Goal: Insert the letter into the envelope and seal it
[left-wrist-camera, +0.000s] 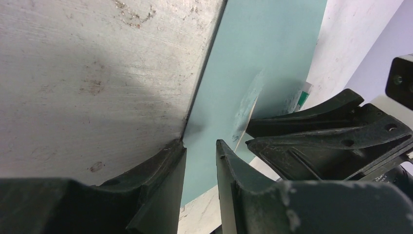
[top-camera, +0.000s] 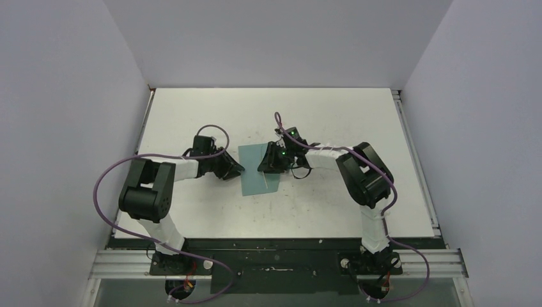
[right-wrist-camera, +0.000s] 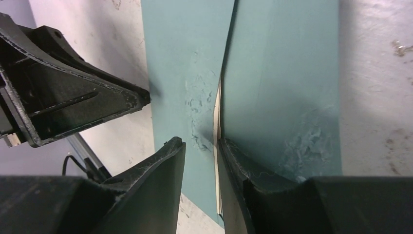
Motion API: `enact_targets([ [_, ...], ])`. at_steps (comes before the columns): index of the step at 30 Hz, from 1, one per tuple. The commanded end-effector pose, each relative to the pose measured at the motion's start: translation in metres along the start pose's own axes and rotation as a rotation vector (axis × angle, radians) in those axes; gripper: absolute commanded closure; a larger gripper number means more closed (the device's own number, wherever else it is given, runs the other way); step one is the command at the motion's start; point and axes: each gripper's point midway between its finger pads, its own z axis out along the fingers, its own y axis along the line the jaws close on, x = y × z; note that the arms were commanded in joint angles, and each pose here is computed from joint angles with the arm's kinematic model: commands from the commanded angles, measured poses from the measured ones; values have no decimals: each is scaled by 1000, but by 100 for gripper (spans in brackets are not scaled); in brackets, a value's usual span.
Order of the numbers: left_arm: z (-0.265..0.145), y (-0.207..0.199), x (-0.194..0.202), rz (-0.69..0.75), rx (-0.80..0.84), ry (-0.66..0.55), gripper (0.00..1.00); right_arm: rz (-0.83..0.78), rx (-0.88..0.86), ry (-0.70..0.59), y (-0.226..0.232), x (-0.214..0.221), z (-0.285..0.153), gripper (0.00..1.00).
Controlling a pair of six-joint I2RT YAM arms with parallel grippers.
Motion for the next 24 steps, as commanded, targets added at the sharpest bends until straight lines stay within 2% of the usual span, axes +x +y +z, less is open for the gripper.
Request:
enact_targets([
  [1,9,43,22,-42,-131,44,70,50,-12,49,-2,26,7,66],
  [7,5,36,18,-32,-111,25,69,55,-19,-39,1,0,-8,62],
  [13,-4,17,9,-22,-61,-3,66,10,33,-147,8,-26,-36,46],
  [19,-23,-18,1,24,59,-33,57,-44,68,-202,16,-34,-64,38],
  [22,-34,-32,-2,61,103,-55,54,-65,179,-249,5,-42,-82,36],
  [24,-43,-37,-7,90,106,-86,53,-62,311,-300,-14,-49,-99,33],
])
